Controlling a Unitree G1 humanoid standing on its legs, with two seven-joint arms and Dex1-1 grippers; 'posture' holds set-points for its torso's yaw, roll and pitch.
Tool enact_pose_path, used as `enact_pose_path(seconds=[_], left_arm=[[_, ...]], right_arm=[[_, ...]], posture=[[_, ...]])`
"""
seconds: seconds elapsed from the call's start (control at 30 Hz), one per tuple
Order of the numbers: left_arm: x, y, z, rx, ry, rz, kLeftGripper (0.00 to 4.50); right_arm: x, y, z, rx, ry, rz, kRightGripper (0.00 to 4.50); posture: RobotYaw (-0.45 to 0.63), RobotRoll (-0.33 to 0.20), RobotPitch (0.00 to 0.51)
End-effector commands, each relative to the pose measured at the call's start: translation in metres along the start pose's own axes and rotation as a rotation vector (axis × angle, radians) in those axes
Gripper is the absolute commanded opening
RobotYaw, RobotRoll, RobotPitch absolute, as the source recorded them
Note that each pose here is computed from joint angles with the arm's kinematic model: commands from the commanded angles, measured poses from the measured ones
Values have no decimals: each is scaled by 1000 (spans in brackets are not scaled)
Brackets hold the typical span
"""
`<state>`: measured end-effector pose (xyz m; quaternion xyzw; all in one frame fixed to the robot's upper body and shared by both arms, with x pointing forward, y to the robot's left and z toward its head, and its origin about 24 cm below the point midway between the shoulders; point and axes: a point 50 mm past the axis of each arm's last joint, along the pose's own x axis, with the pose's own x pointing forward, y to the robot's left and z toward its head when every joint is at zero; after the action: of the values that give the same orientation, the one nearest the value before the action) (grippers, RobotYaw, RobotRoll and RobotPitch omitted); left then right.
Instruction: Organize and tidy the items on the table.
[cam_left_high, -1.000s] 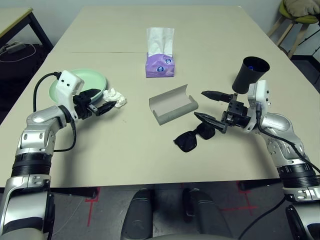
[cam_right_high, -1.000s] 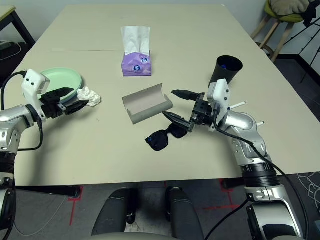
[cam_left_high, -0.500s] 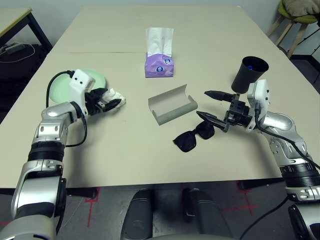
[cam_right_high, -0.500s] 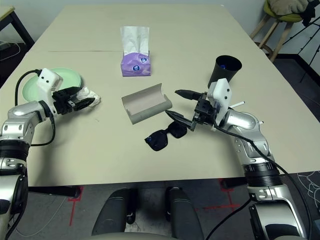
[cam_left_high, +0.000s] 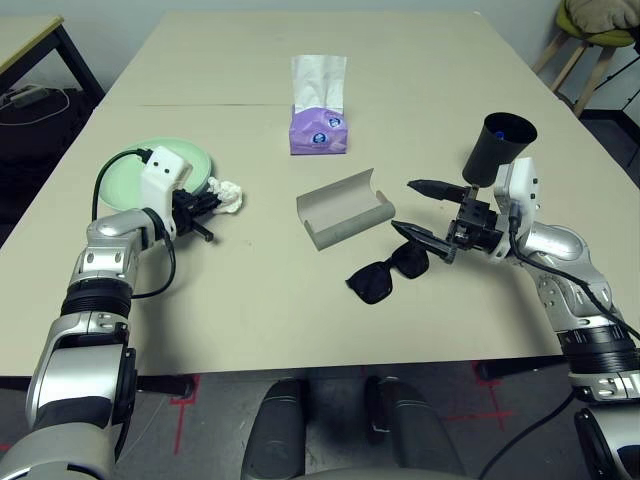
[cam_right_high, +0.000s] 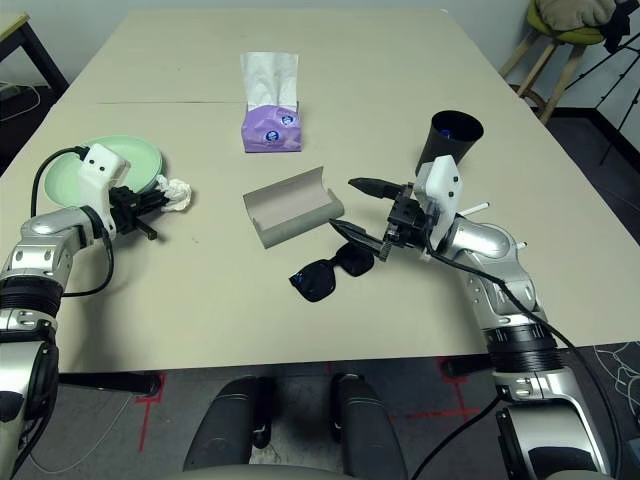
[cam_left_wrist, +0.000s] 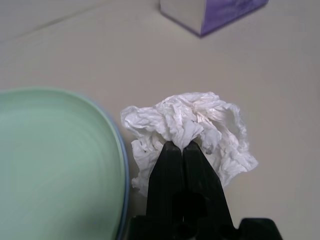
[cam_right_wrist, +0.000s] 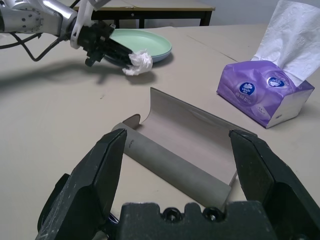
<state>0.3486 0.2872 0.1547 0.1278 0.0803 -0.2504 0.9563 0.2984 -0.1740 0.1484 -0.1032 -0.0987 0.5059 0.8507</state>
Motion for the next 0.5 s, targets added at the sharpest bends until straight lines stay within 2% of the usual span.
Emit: enact_pose_path(seconds=[0.03, 0.1, 0.2, 0.27, 0.37, 0.5], left_arm=[[-4, -5, 15, -39, -25, -58, 18], [-8, -8, 24, -63, -42, -82, 18], [-11, -2, 33, -77, -61, -17, 18], [-15, 12, 36, -56, -34, 106, 18], [-22, 29, 29, -6, 47, 232, 18], [-28, 49, 25, -9, 53, 417, 18]], right_arm=[[1, 1, 1, -4, -5, 8, 4500], [2, 2, 0, 0, -7, 12, 4500], [3, 2, -1, 3, -11, 16, 4500], [4, 2, -2, 4, -14, 18, 4500], [4, 2, -3, 3, -15, 23, 4500], [2, 1, -4, 0, -14, 22, 4500]], posture=[[100, 0, 140], [108, 0, 140], [110, 0, 140], [120, 0, 140], [120, 0, 140], [115, 0, 141]])
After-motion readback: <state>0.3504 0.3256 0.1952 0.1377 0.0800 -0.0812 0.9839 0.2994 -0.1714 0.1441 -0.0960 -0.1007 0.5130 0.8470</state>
